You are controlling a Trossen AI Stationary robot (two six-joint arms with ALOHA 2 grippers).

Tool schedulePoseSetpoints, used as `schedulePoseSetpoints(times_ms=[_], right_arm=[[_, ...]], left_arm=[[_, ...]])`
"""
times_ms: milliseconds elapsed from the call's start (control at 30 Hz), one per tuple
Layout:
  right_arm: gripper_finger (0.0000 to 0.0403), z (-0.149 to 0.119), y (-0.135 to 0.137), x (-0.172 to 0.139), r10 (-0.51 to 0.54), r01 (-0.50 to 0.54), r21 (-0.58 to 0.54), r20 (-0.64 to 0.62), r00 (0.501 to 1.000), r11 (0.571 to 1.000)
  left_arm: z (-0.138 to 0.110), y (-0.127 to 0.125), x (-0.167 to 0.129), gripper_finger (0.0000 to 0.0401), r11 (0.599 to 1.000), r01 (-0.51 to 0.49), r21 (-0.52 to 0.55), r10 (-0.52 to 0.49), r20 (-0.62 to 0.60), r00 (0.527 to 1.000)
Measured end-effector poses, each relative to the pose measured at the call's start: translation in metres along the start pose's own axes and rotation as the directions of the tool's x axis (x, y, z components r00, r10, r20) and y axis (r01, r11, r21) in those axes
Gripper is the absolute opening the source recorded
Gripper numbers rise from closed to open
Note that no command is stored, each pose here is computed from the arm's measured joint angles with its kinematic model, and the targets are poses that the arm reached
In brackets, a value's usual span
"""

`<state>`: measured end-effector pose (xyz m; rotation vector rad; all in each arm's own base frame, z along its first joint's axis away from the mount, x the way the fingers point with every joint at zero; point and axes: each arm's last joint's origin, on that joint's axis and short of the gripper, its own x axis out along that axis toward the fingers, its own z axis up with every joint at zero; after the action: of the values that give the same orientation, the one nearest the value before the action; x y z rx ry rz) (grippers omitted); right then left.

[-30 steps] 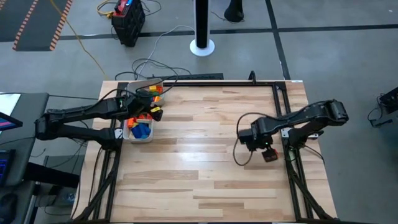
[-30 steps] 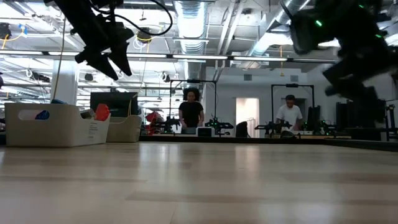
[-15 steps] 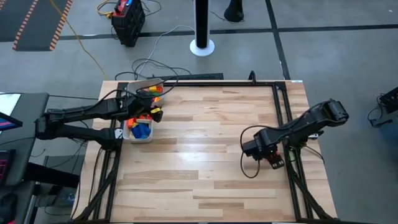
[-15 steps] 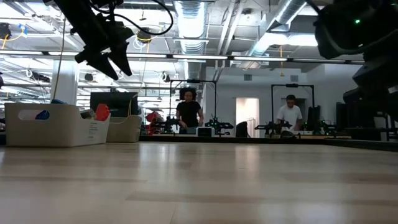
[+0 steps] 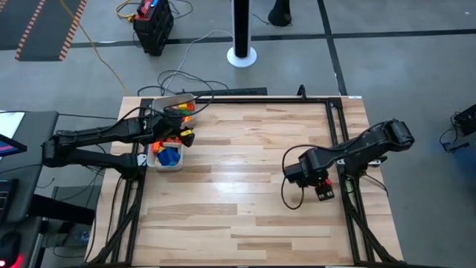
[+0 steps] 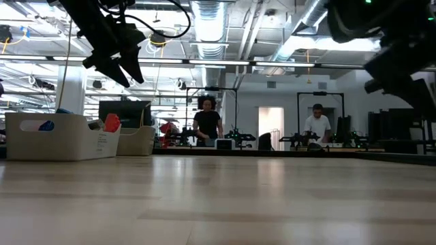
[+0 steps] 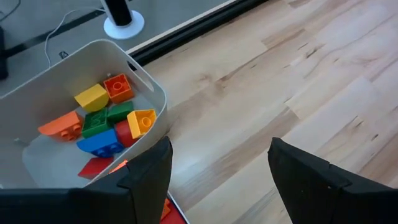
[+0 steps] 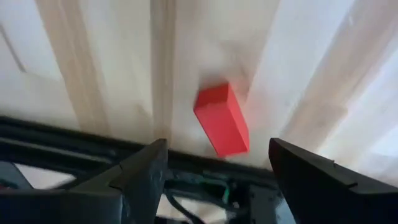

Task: Sort blocks by size
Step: Put the large red wooden block into the white bin

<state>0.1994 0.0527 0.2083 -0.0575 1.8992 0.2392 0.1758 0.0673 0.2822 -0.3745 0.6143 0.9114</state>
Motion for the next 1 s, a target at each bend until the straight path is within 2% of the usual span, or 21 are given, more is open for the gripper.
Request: schedulePoseSetpoints(times_ms=[133, 467, 833, 1000], right_arm=[[0.0311, 0.011, -0.005, 0.008, 0.021, -0.021, 0.011, -0.033, 0.999, 1.000], [0.0311, 0.038, -0.005, 0.050, 0.013, -0.031, -0.052, -0.320, 0.947, 0.998], [0.0311, 0.060, 0.000, 0.082, -0.030, 0.004, -0.070, -0.368, 0.929, 0.998], [0.0306, 0.066, -0.001, 0.094, -0.033, 0.014, -0.051, -0.401, 0.916, 0.999]], left_arm=[[0.000, 0.000, 0.000, 0.0254, 0.999, 0.001, 0.034, -0.001, 0.002, 1.000], [-0.001, 0.001, 0.000, 0.0254, 0.996, -0.006, 0.093, 0.007, -0.011, 1.000], [-0.008, 0.005, 0.000, 0.0254, 0.979, -0.029, 0.203, 0.047, -0.080, 0.996], [-0.010, 0.006, -0.001, 0.0254, 0.977, -0.033, 0.210, 0.053, -0.091, 0.994]])
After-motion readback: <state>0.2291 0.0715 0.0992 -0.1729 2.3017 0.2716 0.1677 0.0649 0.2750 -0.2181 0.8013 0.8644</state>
